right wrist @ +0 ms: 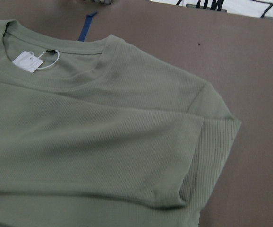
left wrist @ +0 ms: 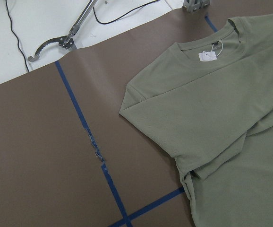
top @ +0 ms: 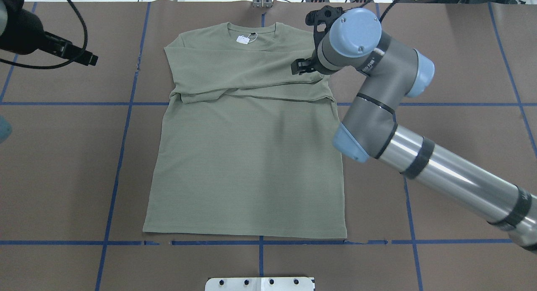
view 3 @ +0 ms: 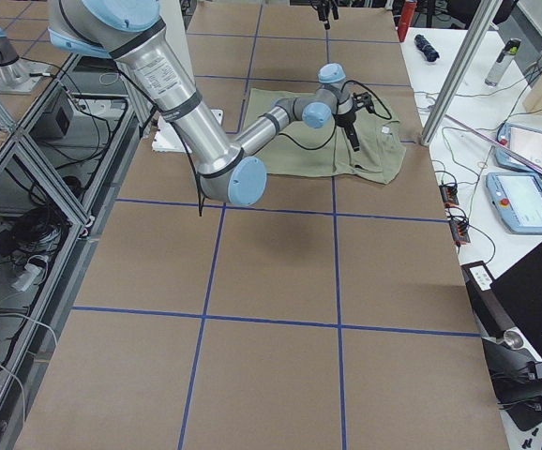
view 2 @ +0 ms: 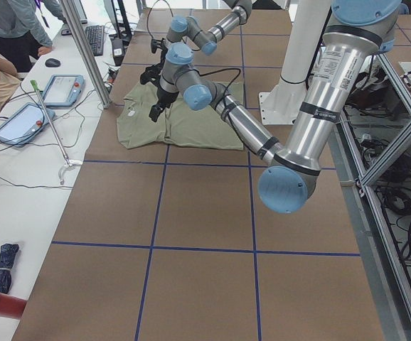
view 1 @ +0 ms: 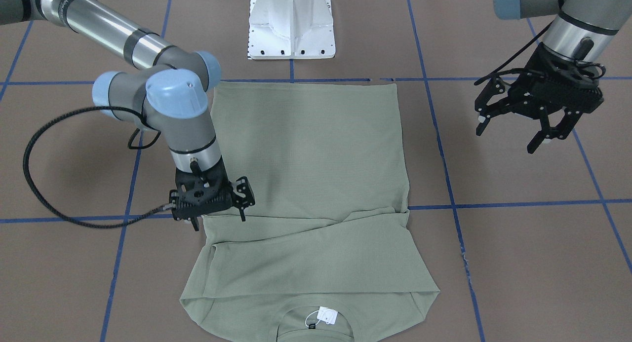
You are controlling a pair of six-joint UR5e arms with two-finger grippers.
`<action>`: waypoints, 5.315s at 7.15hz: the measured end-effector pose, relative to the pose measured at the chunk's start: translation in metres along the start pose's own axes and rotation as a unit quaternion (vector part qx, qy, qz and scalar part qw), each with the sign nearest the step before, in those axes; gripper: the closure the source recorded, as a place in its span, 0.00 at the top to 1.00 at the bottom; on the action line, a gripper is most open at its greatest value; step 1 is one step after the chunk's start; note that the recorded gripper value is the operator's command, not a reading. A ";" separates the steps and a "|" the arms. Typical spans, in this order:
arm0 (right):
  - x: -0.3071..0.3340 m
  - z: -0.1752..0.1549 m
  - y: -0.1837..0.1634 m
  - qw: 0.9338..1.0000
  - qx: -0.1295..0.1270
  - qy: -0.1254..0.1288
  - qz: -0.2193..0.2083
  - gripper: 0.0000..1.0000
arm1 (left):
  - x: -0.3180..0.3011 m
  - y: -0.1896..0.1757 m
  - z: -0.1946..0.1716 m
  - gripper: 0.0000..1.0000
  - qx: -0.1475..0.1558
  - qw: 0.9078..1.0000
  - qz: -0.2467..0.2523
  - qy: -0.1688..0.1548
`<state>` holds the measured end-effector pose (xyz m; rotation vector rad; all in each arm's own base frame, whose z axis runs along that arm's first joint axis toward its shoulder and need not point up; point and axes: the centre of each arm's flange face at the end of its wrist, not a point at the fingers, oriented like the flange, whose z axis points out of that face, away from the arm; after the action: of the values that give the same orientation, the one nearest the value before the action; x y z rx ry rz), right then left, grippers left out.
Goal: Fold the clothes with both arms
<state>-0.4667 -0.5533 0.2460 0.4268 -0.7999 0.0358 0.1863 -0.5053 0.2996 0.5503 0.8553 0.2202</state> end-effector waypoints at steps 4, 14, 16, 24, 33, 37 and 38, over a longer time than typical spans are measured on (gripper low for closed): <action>-0.006 -0.103 0.203 0.989 -0.003 -0.026 0.143 0.92 | 0.029 0.127 0.026 0.98 0.016 0.989 -0.138 0.059; -0.004 -0.102 0.318 0.963 0.028 -0.068 0.259 0.88 | 0.206 0.300 0.126 0.50 -0.067 0.913 -0.398 0.052; -0.002 -0.101 0.318 0.963 0.035 -0.065 0.258 0.88 | 0.204 0.303 0.130 0.50 -0.069 0.917 -0.391 0.048; -0.002 -0.099 0.321 0.964 0.045 -0.063 0.254 0.91 | 0.200 0.312 0.149 0.00 -0.073 0.925 -0.370 0.034; 0.000 -0.072 0.391 0.965 0.015 -0.001 0.261 0.66 | 0.223 0.269 0.088 0.00 -0.064 0.915 -0.385 0.101; 0.002 -0.054 0.410 0.970 0.040 0.013 0.241 0.64 | 0.225 0.266 0.083 0.00 -0.063 0.914 -0.385 0.107; 0.002 -0.051 0.411 0.970 0.042 0.015 0.239 0.64 | 0.225 0.265 0.081 0.00 -0.062 0.914 -0.385 0.109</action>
<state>-0.5084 -0.1576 0.3629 0.3032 -0.8586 0.5265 0.4022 -0.2231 0.3389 0.0373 1.2057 -0.3941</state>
